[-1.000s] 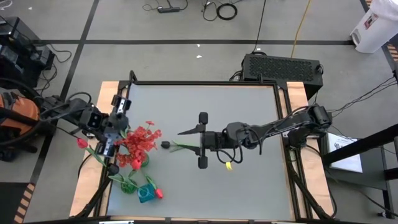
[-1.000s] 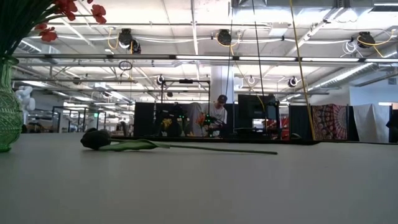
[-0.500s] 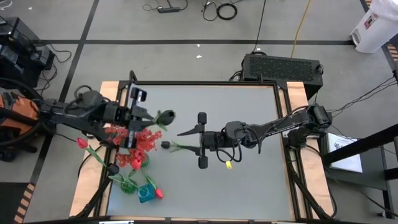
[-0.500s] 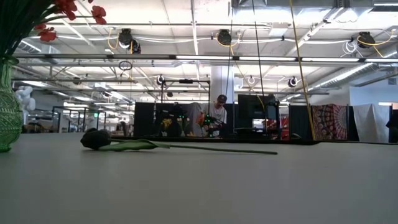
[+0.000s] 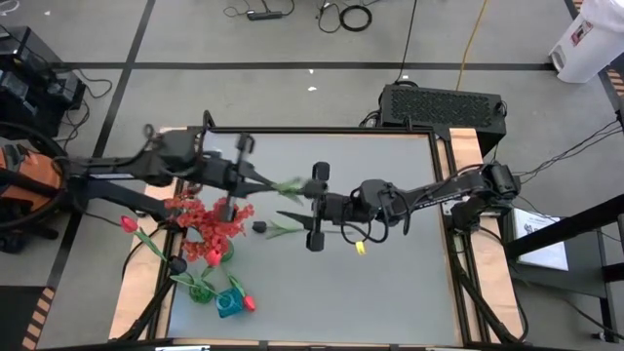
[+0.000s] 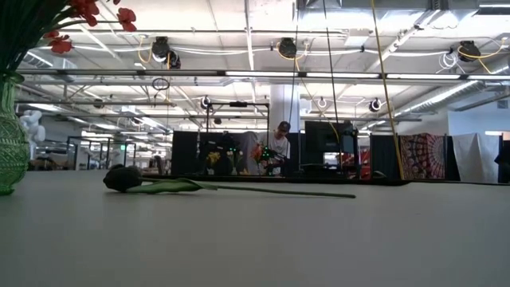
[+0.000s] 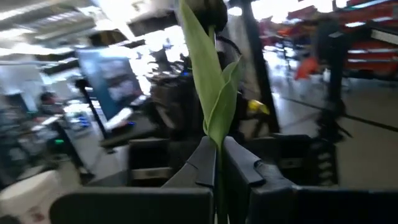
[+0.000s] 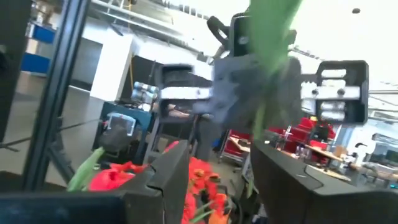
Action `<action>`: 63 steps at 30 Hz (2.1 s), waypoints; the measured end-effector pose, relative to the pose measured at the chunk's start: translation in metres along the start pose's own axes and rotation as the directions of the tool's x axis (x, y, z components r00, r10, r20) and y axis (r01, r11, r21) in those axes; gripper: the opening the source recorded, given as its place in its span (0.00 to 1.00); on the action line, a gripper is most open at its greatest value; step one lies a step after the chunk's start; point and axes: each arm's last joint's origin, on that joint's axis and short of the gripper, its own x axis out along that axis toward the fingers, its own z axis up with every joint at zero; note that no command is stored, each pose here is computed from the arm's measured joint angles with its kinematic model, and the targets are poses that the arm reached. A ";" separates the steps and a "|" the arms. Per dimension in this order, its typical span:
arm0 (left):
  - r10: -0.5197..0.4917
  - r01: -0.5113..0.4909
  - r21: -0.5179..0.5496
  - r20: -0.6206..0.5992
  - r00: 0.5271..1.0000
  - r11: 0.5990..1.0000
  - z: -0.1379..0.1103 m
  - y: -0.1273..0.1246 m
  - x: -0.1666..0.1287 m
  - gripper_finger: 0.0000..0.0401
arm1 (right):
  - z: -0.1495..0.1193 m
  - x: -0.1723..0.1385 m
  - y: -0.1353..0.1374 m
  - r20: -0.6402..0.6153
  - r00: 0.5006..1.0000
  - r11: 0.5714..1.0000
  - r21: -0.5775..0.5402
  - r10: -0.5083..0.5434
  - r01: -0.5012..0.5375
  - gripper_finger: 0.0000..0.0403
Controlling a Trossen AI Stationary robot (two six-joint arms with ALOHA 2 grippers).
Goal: Sort flowers into vase by color
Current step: Put the right black flower into the blue vase
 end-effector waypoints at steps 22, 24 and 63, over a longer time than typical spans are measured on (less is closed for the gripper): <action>-0.034 0.034 -0.001 -0.069 0.997 0.999 -0.005 0.002 -0.011 0.03 | 0.014 -0.002 -0.005 0.119 0.992 0.997 -0.060 -0.036 0.043 0.41; -0.037 0.037 -0.002 -0.076 0.996 0.999 -0.006 0.002 -0.010 0.03 | 0.017 -0.002 -0.005 0.155 0.988 0.999 -0.037 -0.013 0.019 0.41; -0.038 0.025 -0.045 -0.330 0.943 0.999 -0.034 -0.003 -0.005 0.38 | 0.004 -0.001 -0.007 -0.015 0.992 0.992 -0.038 -0.123 0.123 0.01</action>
